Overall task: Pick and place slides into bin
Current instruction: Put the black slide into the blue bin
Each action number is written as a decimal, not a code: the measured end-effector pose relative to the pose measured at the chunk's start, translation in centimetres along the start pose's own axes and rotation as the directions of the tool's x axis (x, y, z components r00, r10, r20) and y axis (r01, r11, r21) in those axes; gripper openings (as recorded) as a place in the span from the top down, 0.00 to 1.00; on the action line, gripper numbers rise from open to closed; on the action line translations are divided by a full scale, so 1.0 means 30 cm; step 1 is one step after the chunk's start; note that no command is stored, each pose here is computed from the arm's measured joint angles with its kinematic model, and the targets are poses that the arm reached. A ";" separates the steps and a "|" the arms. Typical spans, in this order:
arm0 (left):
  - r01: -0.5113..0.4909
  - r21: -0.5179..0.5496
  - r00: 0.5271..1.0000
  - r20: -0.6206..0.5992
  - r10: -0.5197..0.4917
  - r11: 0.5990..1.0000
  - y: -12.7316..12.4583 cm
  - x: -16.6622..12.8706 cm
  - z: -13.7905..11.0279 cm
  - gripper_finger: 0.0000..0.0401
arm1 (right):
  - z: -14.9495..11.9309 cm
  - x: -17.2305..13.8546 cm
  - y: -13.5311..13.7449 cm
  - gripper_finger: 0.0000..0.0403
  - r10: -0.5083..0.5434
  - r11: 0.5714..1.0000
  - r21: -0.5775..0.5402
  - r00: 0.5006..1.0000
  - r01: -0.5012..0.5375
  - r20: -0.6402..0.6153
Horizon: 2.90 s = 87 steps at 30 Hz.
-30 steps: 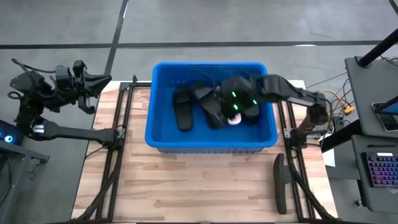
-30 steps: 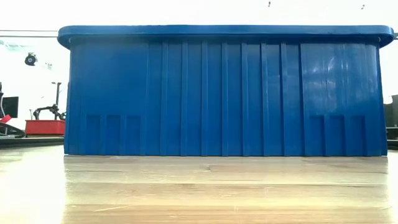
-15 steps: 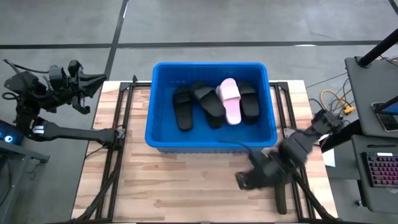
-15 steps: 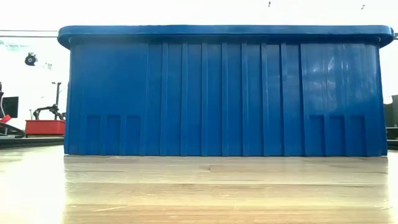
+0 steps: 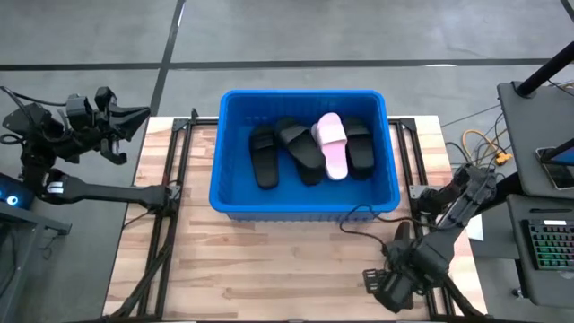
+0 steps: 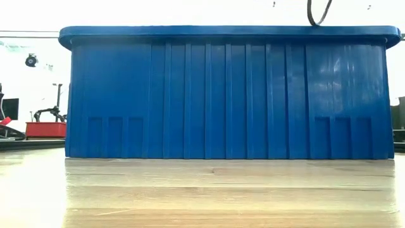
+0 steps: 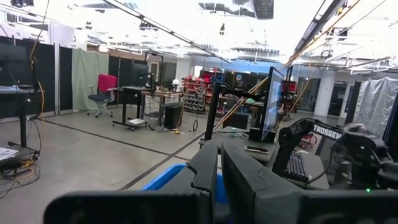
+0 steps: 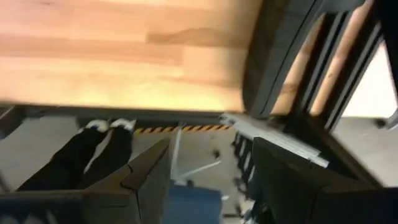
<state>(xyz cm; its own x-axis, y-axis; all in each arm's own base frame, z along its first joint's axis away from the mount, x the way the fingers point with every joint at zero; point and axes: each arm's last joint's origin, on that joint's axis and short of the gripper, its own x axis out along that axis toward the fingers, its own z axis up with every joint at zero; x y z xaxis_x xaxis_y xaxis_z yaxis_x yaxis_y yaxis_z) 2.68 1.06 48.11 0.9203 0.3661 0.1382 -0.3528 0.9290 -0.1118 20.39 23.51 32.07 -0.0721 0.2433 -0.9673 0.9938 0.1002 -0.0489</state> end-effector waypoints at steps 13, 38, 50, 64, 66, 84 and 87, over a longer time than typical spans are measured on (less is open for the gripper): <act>-0.001 0.003 1.000 -0.012 0.001 1.000 -0.005 0.017 -0.003 0.98 | 0.046 0.180 -0.071 0.47 -0.189 0.980 -0.026 0.970 0.195 0.154; -0.006 0.034 0.993 -0.114 0.010 0.999 -0.040 0.142 -0.036 0.98 | 0.129 0.476 -0.154 0.48 -0.214 0.970 -0.080 0.960 0.231 0.181; -0.004 0.019 0.998 -0.063 0.005 1.000 -0.044 0.151 -0.020 0.98 | 0.060 0.396 -0.100 0.82 -0.030 0.957 -0.284 0.993 0.061 0.113; 0.053 -0.005 0.999 0.009 -0.053 0.999 -0.061 0.185 0.002 0.98 | -0.023 -0.135 0.125 0.82 0.746 0.483 -0.845 0.614 -0.230 0.259; 0.085 -0.019 0.996 -0.006 -0.085 0.996 -0.068 0.198 -0.003 0.98 | 0.001 -0.224 0.151 0.82 0.795 0.436 -0.888 0.525 -0.149 0.302; 0.458 -0.325 0.863 -0.060 -0.501 0.827 -0.118 0.218 -0.016 0.98 | 0.268 -0.593 0.307 0.82 0.870 -0.113 -0.558 0.353 0.822 0.344; 0.458 -0.315 0.863 -0.064 -0.500 0.831 -0.118 0.222 -0.018 0.97 | 0.312 -0.558 0.352 0.82 0.831 -0.187 -0.451 0.385 0.873 0.400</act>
<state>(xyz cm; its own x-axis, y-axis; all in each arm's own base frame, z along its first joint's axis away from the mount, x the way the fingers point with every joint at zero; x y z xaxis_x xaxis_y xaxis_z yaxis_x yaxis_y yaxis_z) 10.15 0.17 48.90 0.9819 -0.1522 0.1127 0.1820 0.9228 -0.3397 32.88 11.46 45.41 0.8326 -0.2094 -0.5128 -0.2872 0.6285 -0.7229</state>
